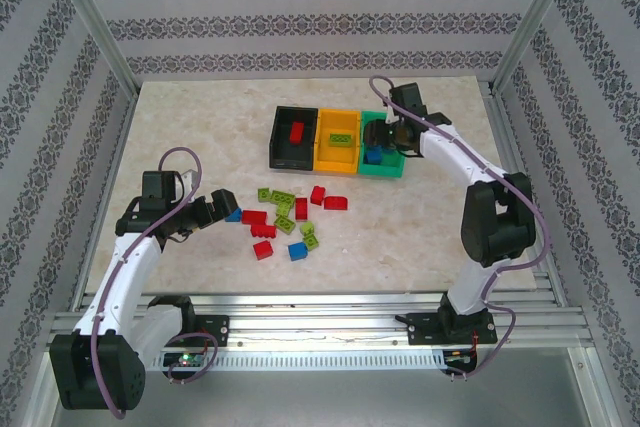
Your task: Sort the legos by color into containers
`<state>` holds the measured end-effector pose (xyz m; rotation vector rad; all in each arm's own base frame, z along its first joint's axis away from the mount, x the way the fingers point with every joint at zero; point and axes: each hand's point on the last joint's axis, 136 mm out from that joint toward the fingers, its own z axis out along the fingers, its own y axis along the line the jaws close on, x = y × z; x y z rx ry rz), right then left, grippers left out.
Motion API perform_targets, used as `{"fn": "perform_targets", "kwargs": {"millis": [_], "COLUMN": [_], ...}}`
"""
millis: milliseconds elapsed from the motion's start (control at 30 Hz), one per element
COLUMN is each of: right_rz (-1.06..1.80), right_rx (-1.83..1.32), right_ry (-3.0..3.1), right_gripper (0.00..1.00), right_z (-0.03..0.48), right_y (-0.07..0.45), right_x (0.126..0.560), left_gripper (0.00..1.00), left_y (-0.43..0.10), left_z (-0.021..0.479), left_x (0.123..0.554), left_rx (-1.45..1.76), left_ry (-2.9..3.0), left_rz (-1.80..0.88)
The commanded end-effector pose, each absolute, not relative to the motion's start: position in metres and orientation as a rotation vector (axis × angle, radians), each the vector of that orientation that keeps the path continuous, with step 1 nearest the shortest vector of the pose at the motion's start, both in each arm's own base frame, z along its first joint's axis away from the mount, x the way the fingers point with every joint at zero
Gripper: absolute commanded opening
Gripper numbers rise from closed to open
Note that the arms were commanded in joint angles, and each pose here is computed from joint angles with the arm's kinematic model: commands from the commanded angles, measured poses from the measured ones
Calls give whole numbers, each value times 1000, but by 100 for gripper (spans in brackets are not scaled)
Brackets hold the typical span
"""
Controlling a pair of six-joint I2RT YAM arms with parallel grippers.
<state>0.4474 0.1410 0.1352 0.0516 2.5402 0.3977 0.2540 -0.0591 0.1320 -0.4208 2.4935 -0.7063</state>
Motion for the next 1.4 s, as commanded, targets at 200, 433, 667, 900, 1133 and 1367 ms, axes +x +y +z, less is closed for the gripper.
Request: {"fn": "perform_targets", "kwargs": {"millis": [200, 433, 667, 900, 1133, 1367], "right_rz": [486, 543, 601, 496, 460, 425], "right_rx": [-146, -272, -497, -612, -597, -618], "right_ry": [2669, 2689, 2706, 2720, 2725, 2743], "right_gripper": [58, 58, 59, 59, 59, 59], "right_z": [94, 86, 81, 70, 62, 51], "right_y": [190, 231, 297, 329, 346, 354], "right_x": [366, 293, 227, 205, 201, 194], "left_gripper": [100, 100, 100, 100, 100, 100], "left_y": [-63, -63, -63, -64, -64, -65], "left_z": [133, 133, 133, 134, 134, 136], "left_x": [256, 256, 256, 256, 255, 255], "left_rx": [-412, -411, -412, -410, -410, -403], "left_ry": [2486, 2482, 2482, 2476, 2477, 2471], "left_rz": [-721, -720, -723, -729, -727, -730]}}
